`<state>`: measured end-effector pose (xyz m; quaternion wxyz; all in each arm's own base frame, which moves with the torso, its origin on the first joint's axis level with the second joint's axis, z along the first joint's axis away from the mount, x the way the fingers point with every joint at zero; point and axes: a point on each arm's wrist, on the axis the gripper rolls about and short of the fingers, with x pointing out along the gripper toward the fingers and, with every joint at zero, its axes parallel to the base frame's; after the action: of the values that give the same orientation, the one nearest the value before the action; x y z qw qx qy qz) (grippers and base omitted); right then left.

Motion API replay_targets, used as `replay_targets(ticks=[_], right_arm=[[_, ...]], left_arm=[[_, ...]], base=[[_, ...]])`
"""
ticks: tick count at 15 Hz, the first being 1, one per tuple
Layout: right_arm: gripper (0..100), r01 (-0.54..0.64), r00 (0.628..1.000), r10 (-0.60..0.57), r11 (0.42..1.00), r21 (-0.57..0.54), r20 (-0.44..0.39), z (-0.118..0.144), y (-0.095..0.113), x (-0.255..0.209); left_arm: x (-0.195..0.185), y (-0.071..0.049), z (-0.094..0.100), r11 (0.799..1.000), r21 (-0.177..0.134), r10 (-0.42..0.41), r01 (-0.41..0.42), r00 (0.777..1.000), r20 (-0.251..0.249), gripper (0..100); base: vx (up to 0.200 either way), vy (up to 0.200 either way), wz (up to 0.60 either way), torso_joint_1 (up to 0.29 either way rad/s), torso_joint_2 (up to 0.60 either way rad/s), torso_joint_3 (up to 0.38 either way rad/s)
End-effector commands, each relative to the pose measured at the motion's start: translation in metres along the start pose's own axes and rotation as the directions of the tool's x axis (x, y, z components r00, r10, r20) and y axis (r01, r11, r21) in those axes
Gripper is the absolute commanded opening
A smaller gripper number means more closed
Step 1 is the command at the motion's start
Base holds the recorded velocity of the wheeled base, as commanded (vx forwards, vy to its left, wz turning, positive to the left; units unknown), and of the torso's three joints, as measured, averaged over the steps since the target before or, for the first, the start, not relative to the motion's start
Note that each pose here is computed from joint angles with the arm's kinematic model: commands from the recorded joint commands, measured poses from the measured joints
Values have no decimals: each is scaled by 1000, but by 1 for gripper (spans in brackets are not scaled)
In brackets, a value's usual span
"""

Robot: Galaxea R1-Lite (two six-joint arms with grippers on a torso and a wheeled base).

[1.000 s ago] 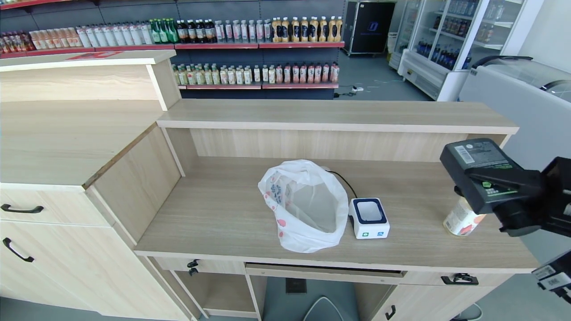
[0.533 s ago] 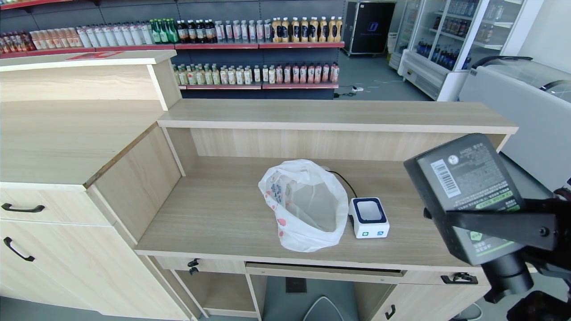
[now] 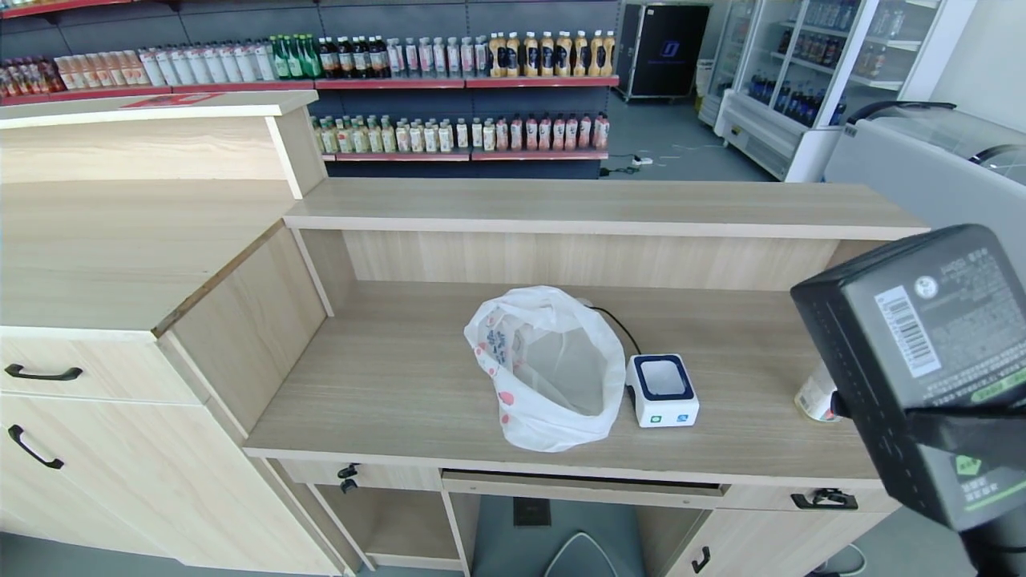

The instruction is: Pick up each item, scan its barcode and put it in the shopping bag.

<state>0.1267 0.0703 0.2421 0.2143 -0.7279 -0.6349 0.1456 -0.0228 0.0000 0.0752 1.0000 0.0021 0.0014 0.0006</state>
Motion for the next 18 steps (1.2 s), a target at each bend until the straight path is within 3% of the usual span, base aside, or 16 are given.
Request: replay_targets(ticks=[1,5,18], right_arm=[[0,19,999,-20,1000,23,31,10,-14,-6],[0,42,995,-45,998,38,86,22,-26,-14],[0,39,995,-42,999,34,88,26,-37,-21]], left_arm=[[0,0,0,1000,0,0,0,1000,0,100],[0,0,0,1000,0,0,0,1000,0,100],[0,0,0,1000,0,0,0,1000,1,100]], base=[[0,0,0,0,0,0],[0,0,0,0,0,0],[0,0,0,0,0,0]])
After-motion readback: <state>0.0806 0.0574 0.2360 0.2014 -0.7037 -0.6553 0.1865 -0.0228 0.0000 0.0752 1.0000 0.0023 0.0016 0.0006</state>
